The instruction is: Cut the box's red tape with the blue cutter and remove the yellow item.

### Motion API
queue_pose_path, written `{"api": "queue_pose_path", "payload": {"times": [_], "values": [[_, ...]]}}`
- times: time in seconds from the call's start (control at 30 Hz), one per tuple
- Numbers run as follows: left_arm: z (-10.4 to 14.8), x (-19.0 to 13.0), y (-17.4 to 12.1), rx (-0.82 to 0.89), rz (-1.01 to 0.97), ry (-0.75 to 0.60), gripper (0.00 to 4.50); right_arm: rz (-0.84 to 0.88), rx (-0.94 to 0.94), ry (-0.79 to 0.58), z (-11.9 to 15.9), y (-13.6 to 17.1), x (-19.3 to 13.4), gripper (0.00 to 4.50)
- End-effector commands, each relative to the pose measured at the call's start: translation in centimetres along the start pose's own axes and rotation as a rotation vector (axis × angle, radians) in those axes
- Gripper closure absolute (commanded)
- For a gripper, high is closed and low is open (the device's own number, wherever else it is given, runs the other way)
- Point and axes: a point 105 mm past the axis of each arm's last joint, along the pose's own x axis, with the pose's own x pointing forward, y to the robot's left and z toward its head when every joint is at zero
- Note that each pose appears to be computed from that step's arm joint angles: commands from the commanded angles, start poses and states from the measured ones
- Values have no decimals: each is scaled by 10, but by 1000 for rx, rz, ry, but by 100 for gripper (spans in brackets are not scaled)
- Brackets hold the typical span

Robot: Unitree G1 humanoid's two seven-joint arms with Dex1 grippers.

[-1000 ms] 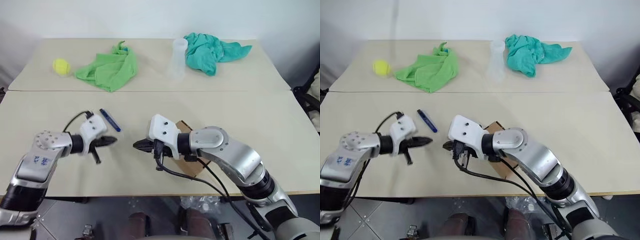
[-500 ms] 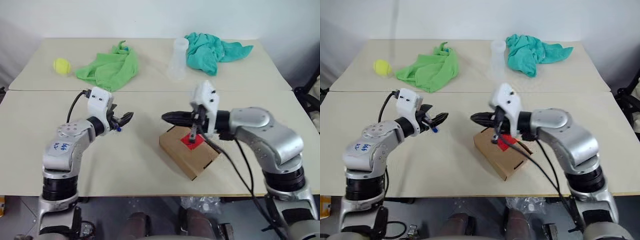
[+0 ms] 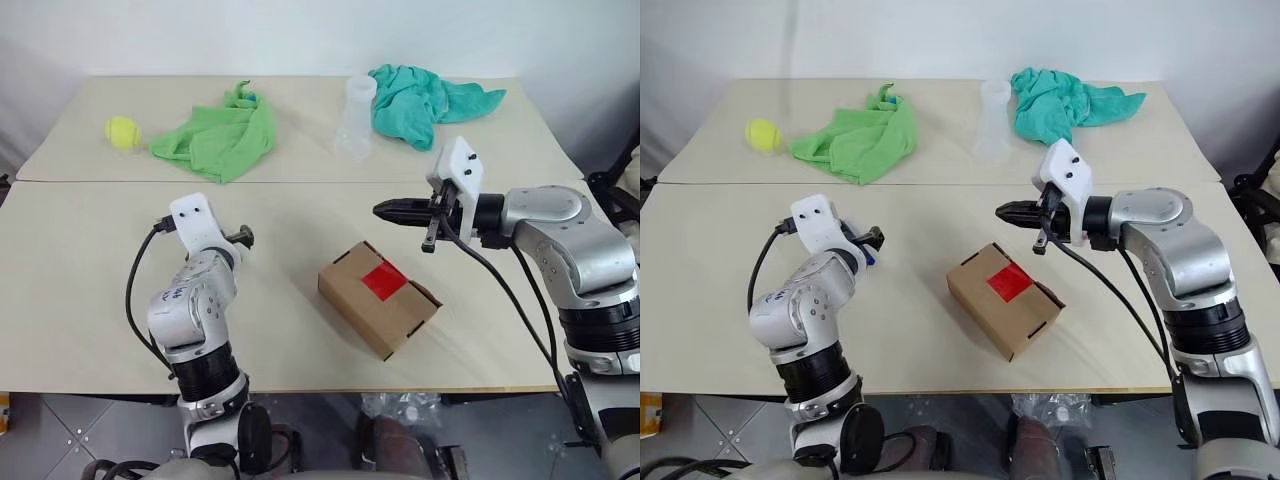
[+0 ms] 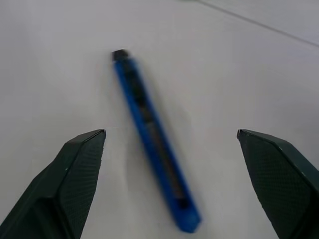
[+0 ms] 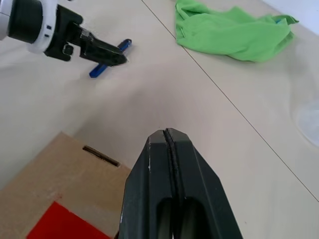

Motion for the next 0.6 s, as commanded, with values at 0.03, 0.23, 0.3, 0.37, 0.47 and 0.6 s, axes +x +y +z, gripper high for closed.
{"api": "queue_pose_path", "payload": {"times": [0.03, 0.23, 0.3, 0.37, 0.47, 0.6], "values": [[7, -6, -6, -37, 24, -25, 4, -11, -34, -72, 18, -9, -12, 450], [6, -7, -2, -68, 76, -20, 0, 35, 19, -45, 14, -7, -19, 350], [2, -5, -6, -77, 62, -4, 0, 27, 17, -52, 15, -9, -19, 290], [1, -3, -10, -73, 50, 5, 0, 35, 15, -50, 14, -7, -19, 218], [3, -1, -17, -56, 34, 3, 0, 41, 12, -45, 14, -5, -20, 106], [11, -2, -26, -1, 11, -34, 0, 29, 10, -45, 14, -6, -21, 4]]}}
